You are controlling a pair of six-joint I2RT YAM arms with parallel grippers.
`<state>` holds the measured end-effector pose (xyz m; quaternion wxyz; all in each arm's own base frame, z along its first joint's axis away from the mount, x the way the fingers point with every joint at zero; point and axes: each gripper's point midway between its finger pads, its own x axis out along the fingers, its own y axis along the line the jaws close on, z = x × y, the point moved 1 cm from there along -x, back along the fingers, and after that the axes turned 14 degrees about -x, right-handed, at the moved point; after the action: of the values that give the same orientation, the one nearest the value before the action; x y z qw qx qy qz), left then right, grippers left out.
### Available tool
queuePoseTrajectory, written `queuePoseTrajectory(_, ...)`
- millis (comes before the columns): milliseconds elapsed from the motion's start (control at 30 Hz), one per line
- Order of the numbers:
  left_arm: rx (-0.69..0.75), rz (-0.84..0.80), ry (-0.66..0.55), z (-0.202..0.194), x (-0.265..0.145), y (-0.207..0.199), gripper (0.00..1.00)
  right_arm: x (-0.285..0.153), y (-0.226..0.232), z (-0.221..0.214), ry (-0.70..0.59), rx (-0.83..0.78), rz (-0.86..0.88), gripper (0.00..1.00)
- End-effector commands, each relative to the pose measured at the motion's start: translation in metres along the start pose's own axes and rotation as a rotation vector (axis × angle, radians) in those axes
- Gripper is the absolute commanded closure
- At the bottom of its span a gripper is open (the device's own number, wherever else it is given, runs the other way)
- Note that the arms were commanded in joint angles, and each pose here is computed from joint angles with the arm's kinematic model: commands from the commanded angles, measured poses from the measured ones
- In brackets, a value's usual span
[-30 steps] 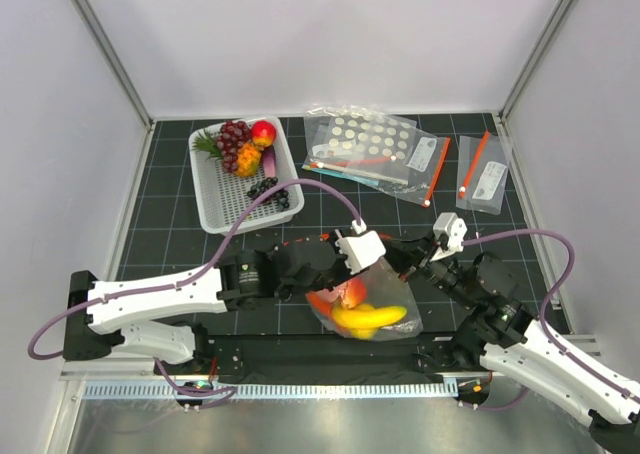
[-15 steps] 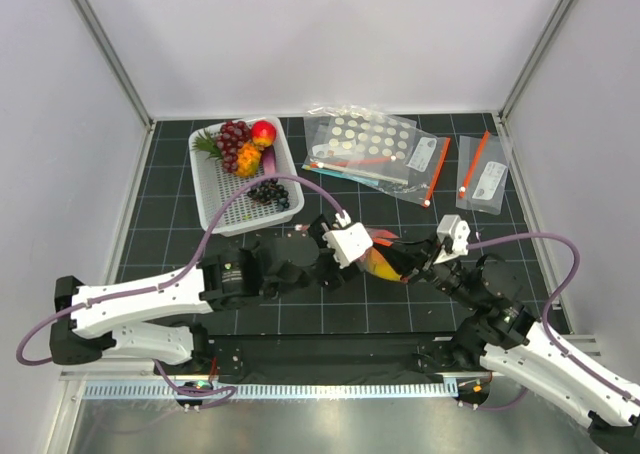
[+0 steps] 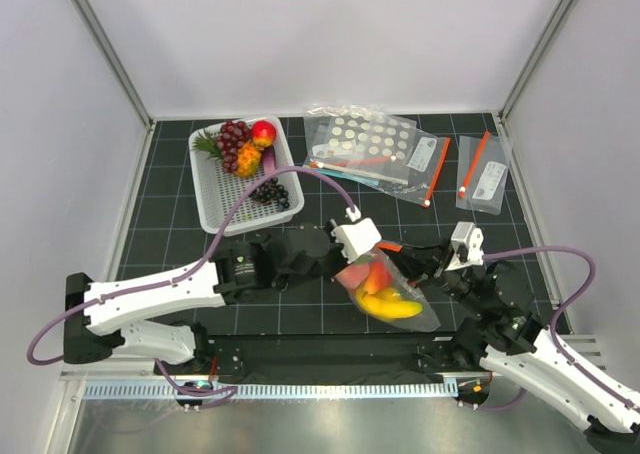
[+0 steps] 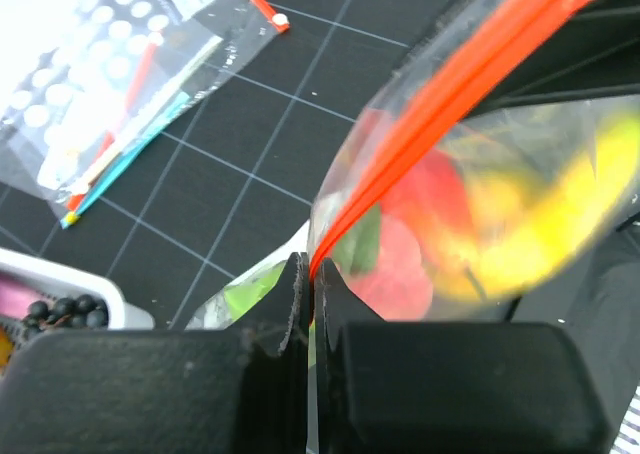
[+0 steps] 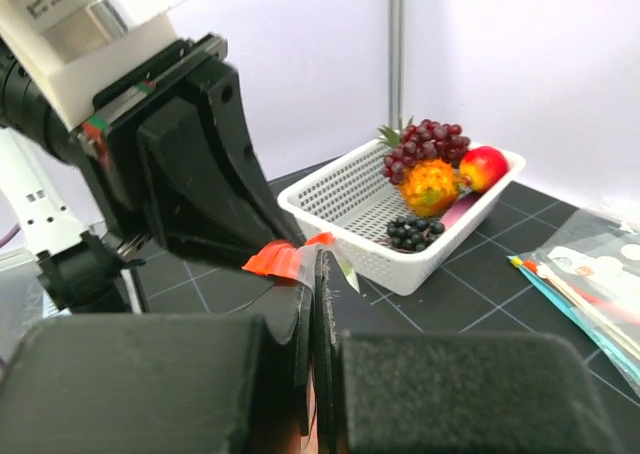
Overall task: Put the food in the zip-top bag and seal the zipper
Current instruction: Zip the zipper food storage bag at the center of the board.
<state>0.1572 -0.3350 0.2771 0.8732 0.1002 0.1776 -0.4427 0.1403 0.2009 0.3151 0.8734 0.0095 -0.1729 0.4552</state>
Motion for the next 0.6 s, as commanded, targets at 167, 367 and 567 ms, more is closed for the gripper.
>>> queuePoseTrajectory(167, -0.039, -0.02, -0.006, 0.01, -0.005, -0.003, 1.0, -0.015, -0.041, 0.03, -0.121, -0.003, -0.251, 0.78)
queuePoseTrajectory(367, -0.067, 0.025, -0.01, 0.012, -0.005, 0.006, 1.0, -0.019, -0.053, 0.025, -0.107, 0.002, -0.33, 0.62)
queuePoseTrajectory(567, -0.078, 0.041, 0.001, 0.013, -0.003, 0.01, 1.0, -0.022, -0.065, 0.02, -0.085, 0.011, -0.408, 0.5)
